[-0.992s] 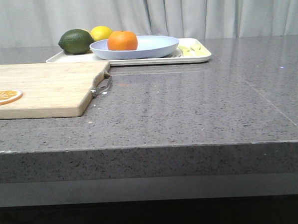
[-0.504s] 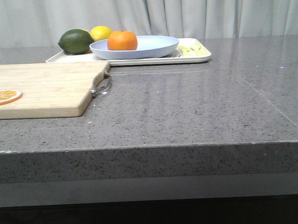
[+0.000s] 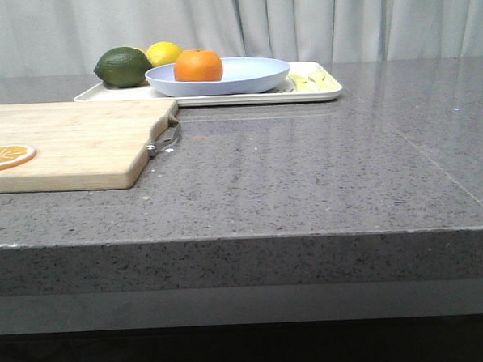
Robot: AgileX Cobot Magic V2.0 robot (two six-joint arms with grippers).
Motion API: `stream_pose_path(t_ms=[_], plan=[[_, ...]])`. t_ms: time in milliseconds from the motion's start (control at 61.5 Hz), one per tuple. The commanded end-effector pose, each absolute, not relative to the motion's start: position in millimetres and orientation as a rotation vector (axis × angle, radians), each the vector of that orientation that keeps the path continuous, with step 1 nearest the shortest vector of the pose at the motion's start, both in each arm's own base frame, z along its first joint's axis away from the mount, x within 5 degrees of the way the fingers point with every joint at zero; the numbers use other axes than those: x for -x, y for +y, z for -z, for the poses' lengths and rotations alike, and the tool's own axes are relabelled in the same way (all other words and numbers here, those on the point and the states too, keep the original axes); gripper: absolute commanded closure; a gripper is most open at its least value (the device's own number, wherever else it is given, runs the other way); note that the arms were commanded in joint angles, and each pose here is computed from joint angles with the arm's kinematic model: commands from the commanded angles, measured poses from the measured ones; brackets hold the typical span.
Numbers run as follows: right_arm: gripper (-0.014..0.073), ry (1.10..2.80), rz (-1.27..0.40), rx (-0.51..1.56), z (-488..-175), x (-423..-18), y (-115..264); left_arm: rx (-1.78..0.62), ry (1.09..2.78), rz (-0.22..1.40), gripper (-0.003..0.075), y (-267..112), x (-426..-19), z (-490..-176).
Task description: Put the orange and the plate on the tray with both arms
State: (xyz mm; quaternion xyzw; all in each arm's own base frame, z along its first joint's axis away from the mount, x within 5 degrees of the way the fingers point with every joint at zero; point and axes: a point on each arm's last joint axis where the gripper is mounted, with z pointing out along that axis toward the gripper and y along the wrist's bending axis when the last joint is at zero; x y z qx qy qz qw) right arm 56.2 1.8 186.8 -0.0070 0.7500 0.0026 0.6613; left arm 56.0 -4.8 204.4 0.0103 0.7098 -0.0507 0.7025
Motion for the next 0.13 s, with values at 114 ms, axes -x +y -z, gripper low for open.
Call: stream_pose_path(t_ms=[114], plan=[[0.0656,1.597,0.002,0.001,-196.2,-55.0,0.7,-0.009,1.484,0.125,0.0738,-4.5,-54.4,-210.7]])
